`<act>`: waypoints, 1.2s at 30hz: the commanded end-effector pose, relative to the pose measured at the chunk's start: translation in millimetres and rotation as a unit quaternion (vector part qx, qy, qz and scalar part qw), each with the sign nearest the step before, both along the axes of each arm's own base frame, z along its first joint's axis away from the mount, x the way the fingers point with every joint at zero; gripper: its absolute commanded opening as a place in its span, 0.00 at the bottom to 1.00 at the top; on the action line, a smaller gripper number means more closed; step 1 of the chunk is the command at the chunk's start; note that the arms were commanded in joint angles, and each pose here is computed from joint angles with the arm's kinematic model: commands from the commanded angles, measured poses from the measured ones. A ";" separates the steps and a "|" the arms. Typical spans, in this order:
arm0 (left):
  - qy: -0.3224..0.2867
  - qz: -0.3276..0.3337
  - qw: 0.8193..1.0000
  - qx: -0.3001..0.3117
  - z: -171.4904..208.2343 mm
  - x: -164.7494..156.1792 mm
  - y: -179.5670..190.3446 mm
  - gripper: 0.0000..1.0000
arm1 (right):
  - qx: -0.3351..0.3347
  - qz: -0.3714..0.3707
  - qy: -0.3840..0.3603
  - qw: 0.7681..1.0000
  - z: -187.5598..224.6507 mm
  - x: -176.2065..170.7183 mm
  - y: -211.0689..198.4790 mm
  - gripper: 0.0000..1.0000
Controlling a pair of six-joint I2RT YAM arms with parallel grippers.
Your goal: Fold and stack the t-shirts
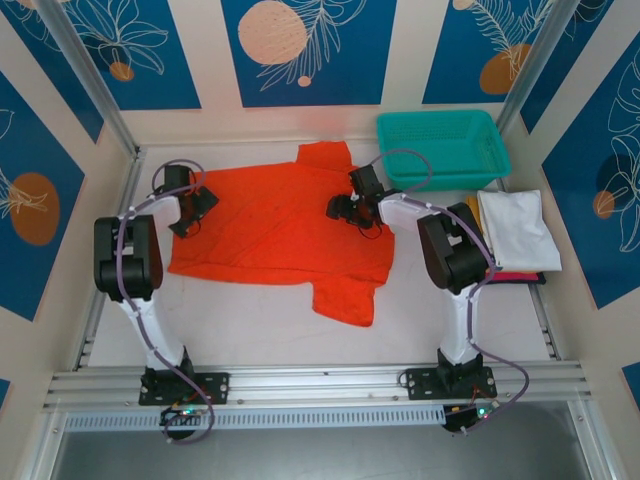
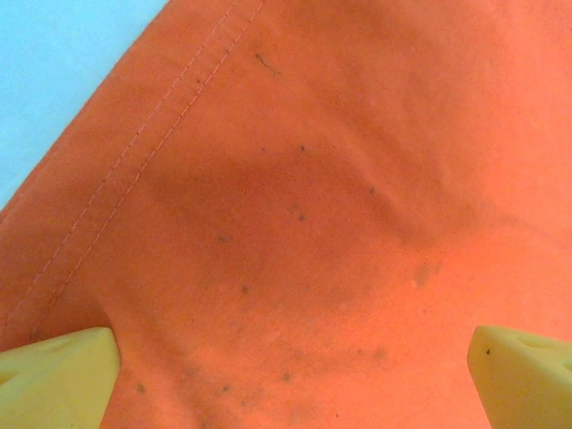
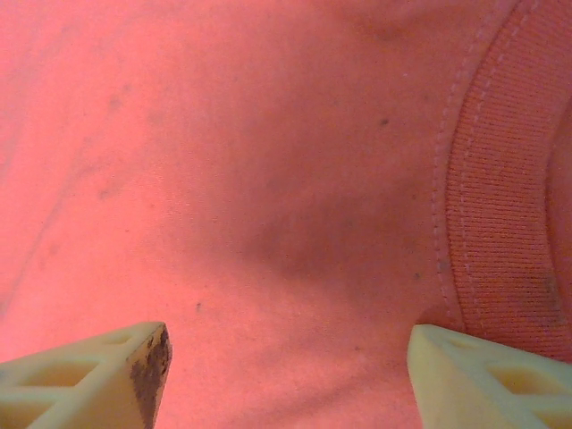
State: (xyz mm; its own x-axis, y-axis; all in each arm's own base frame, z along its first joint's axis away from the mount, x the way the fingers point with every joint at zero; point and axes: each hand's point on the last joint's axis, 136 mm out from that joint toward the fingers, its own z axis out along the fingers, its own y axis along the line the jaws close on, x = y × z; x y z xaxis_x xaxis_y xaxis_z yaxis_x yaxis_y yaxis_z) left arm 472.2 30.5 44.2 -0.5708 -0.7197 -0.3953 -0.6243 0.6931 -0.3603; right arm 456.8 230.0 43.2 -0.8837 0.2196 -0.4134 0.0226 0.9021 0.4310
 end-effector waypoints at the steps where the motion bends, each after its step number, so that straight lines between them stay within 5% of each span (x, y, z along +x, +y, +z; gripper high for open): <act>1: -0.043 0.003 0.999 0.010 40.2 -17.0 5.1 1.00 | 0.017 0.043 -0.068 0.997 50.5 -9.4 12.1 0.74; 8: -0.021 0.083 0.995 0.042 62.7 -104.3 25.7 1.00 | 0.002 0.101 -0.145 0.984 83.6 -57.8 17.9 0.78; 15: 0.021 0.143 0.989 0.010 44.9 -173.7 39.2 0.65 | 0.000 0.106 -0.163 0.981 85.6 -95.9 9.4 0.79; 18: 0.025 0.160 0.986 -0.034 30.7 -179.9 42.7 0.50 | 0.003 0.096 -0.151 0.984 75.7 -101.7 5.5 0.79; 27: 0.023 0.182 0.977 -0.105 11.9 -171.0 49.0 0.33 | -0.006 0.093 -0.150 0.984 72.6 -104.3 11.1 0.79; 36: 0.030 0.195 0.972 -0.128 -1.1 -171.5 47.6 0.29 | -0.010 0.100 -0.143 0.985 66.1 -105.2 13.2 0.79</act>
State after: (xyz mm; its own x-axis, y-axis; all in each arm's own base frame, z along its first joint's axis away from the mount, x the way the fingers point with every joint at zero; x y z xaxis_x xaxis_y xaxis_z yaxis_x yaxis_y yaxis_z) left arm 302.2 78.9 48.4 -0.2718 -0.9440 -0.1870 -0.8404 0.3275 -0.4317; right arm 349.4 241.9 110.2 -0.7587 0.0397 -0.6503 -0.2802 0.8813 0.3806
